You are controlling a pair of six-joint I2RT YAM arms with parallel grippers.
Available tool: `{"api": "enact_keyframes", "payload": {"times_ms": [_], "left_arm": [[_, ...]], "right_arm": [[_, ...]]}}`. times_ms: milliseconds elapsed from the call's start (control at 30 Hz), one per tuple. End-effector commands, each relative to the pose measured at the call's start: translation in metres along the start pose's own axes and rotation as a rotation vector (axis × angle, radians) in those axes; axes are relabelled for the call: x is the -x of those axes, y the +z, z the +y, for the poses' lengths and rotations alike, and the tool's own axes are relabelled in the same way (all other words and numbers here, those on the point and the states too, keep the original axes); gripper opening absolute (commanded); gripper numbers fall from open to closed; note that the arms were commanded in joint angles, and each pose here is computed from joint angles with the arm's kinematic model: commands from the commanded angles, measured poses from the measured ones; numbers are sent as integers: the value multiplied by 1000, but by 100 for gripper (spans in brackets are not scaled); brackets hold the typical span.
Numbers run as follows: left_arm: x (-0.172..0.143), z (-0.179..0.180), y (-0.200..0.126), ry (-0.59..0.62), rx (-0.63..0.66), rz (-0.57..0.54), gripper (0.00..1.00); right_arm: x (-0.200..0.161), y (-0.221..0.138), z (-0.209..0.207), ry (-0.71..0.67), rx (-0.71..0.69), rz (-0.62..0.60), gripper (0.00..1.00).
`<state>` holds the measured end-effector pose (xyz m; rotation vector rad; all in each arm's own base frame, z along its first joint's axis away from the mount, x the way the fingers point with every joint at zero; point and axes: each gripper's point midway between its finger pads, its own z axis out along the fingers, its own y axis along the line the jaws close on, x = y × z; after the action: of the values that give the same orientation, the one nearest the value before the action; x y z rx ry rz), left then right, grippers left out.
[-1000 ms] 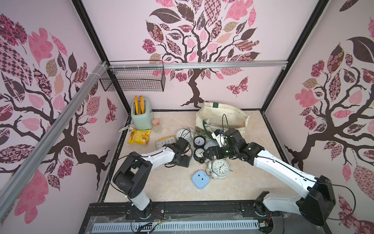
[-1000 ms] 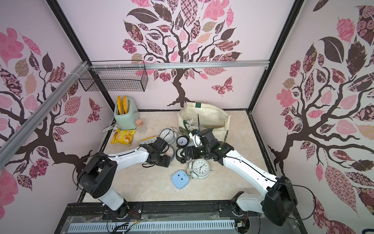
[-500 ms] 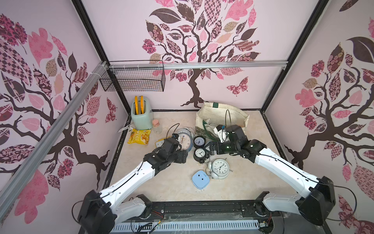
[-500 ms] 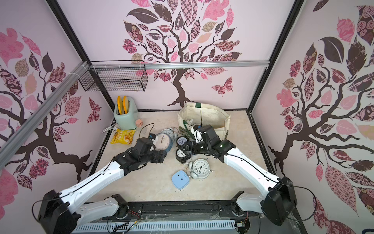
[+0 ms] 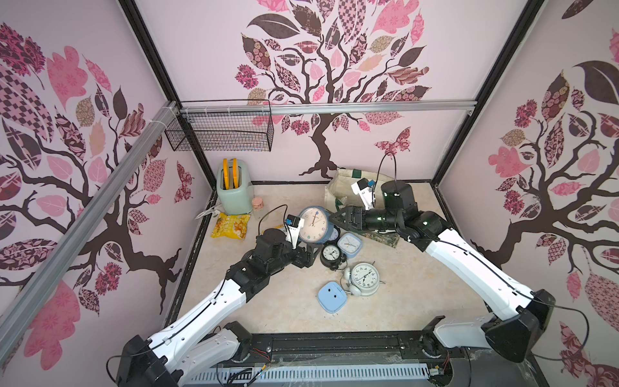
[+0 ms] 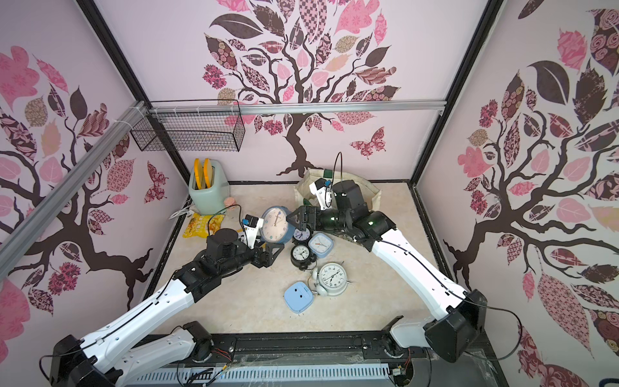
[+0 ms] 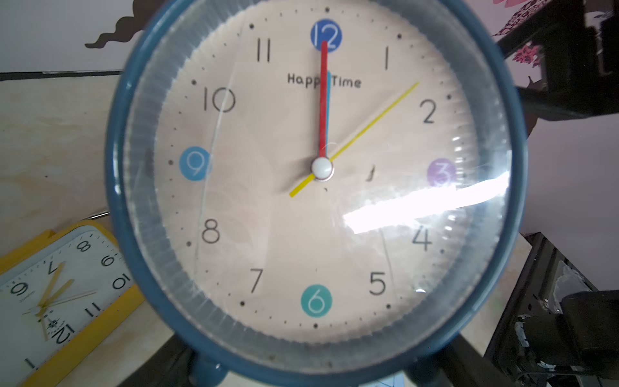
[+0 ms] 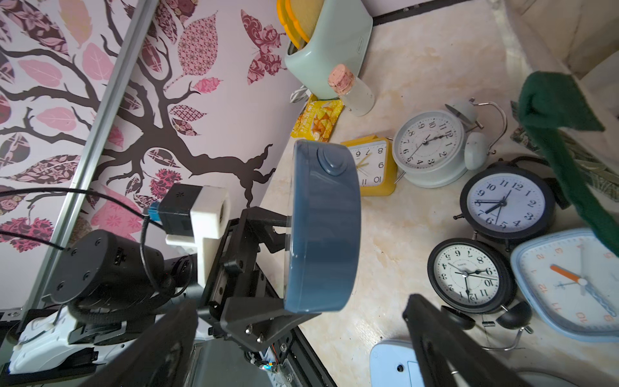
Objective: Put the alarm clock into the canvas bag
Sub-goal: Pick up the alarm from the center of the board.
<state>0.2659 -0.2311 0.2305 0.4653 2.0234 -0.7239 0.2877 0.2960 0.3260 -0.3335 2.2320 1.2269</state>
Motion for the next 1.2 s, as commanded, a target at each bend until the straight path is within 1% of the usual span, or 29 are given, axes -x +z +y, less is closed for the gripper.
{"api": "enact_keyframes", "payload": {"times_ms": [0, 133, 200, 367, 467, 633, 800, 1000, 1167], "left_arm": [[22, -20, 0, 29, -96, -86, 79], [19, -22, 1, 28, -113, -84, 79], [19, -22, 0, 26, -116, -89, 78], [15, -18, 1, 34, -97, -80, 79], [13, -16, 3, 36, -86, -72, 79], [11, -13, 5, 36, -77, -64, 79], [9, -12, 8, 35, -71, -53, 79], [8, -11, 9, 41, -67, -50, 80], [10, -11, 8, 37, -61, -57, 82]], "right_arm": [[-5, 17, -5, -7, -61, 41, 100], [-7, 31, -10, -23, -125, 58, 100], [-9, 36, -12, -18, -132, 59, 98], [-16, 43, -9, 0, -111, 74, 85], [-19, 42, -8, 3, -107, 72, 79], [-19, 38, -8, 5, -113, 59, 74], [-21, 39, -11, 12, -123, 63, 64], [-21, 39, -14, 11, -131, 53, 61], [-18, 39, -13, 4, -127, 39, 48]]}}
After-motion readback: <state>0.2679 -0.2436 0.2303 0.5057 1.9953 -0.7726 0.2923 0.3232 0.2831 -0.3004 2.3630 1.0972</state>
